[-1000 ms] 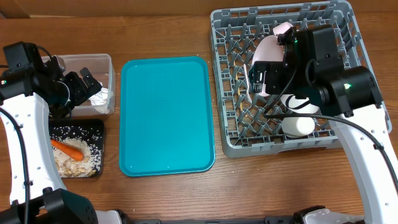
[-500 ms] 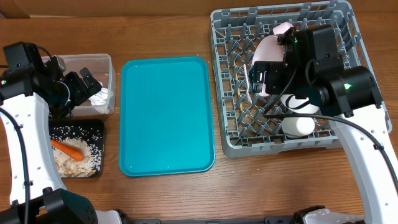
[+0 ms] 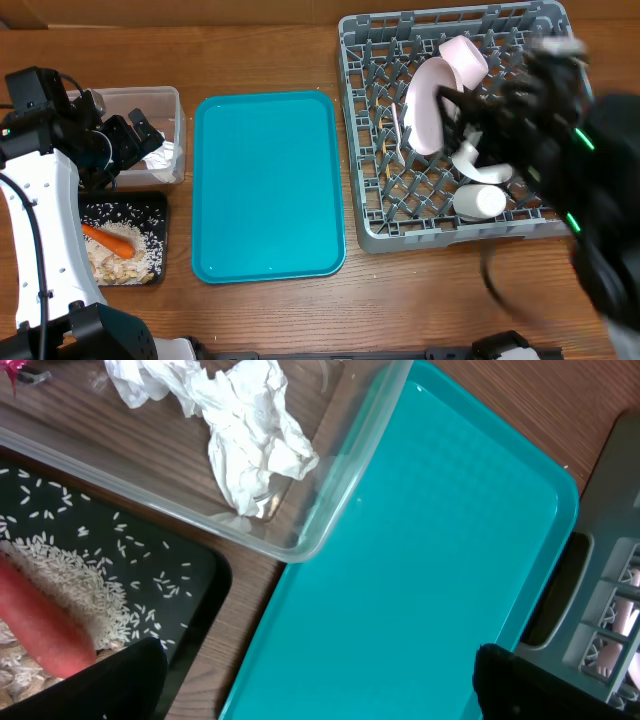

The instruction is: Sort waste into correct bins and load items into the dishwasher rack

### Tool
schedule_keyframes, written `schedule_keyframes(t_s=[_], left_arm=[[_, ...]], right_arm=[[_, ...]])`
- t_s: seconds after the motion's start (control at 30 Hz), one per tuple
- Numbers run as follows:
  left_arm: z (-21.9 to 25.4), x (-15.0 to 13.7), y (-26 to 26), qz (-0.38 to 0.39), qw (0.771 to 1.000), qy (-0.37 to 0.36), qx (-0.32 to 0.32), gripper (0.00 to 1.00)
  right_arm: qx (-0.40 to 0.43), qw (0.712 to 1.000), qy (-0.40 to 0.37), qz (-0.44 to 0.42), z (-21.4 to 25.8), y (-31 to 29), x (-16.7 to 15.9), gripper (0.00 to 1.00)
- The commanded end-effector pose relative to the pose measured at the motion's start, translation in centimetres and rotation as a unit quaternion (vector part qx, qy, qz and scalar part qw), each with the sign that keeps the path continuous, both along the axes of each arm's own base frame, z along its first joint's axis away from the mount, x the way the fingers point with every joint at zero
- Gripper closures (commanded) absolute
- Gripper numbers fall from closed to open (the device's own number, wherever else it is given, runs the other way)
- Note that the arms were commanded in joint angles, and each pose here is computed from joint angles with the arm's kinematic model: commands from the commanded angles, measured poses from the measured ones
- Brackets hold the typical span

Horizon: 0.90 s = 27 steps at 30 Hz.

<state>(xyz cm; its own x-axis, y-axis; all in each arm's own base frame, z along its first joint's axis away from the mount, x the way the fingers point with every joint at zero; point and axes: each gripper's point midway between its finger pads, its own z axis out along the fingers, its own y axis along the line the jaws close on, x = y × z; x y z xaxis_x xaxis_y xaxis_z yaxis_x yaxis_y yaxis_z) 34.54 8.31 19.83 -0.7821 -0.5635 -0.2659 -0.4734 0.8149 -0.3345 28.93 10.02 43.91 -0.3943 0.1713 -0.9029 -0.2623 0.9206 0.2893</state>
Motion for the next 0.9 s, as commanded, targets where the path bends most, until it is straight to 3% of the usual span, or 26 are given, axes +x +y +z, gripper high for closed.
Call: schedule_keyframes(t_s=[0.0,0.23,0.37,0.87], left_arm=[[1.3,0.1,-0.1,0.001,1.000,-0.019,0.004,0.00],[1.3,0.1,-0.1,0.001,1.000,-0.019,0.004,0.00],[1.3,0.1,-0.1,0.001,1.000,-0.019,0.004,0.00],[1.3,0.1,-0.1,0.001,1.000,-0.019,0.004,0.00]], right_arm=[[0.010,0.999,-0.050,-0.016,1.3,-1.7,-3.7,0.00],[0.019,0.991,-0.114,-0.062,-0.9,-5.2,-10.2,0.00],[0.027,0.986,-0.145,-0.080,-3.2,-6.4,-12.1,0.00],[0.059,0.962,-0.254,-0.078,-10.0,-6.1,-9.6,0.00]])
